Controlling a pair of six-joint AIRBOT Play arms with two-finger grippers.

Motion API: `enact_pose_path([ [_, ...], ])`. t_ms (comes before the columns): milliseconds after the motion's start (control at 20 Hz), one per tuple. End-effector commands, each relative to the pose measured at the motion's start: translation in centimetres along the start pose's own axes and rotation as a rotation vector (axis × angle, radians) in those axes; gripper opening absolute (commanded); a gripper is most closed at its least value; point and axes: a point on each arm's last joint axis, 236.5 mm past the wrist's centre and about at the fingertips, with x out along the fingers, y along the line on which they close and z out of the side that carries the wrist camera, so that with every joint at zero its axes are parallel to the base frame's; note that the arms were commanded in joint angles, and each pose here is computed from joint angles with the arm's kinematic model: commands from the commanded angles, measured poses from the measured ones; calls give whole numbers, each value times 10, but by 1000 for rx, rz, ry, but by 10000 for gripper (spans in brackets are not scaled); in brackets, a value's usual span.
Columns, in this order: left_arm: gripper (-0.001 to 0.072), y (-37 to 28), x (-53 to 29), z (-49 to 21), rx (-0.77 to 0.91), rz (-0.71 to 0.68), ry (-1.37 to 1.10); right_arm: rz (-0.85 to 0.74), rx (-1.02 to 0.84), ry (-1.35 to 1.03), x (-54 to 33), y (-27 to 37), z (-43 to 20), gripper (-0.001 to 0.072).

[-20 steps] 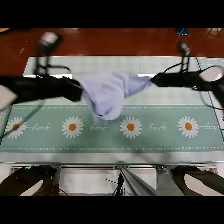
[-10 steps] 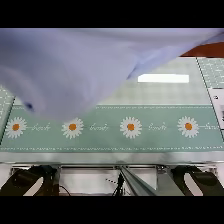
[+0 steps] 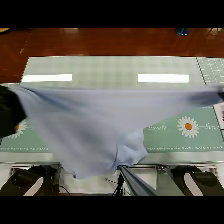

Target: Fold the shirts.

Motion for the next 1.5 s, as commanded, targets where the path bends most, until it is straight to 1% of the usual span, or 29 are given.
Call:
enact_pose_path([
  [0,32,28,62,-47,-61,-16,177,20,32,200,44,-10,-28,16],
  [150,32,56,110,-40,-61,5,181,32,67,229,106,-26,-12,16],
  [300,32,82,148,2,6,39,95,34,100,193,160,-40,12,16],
  [450,32,100,171,57,45,75,-4,22,136,89,196,-52,41,16],
  [650,32,117,191,125,65,115,-138,-42,231,-99,217,-76,86,16],
  [750,32,129,214,123,49,119,-108,-36,254,-101,232,-79,87,16],
  [900,32,152,256,94,6,124,-2,-30,267,-25,264,-81,69,17],
  [1050,41,160,281,57,-120,112,126,-19,282,44,289,-82,51,17],
  [1100,126,158,282,42,-138,100,188,-18,282,56,291,-81,48,16],
  [1150,326,155,279,26,-141,88,257,-18,280,54,290,-81,48,17],
  [1200,402,156,269,15,-139,90,318,-19,273,50,287,-81,49,17],
  [1300,400,165,233,17,-186,114,364,-38,237,58,278,-84,48,17],
  [1400,401,179,182,43,-227,152,291,-83,182,88,267,-92,41,17],
  [1450,400,186,155,49,-281,182,249,-109,155,112,262,-97,35,17],
])
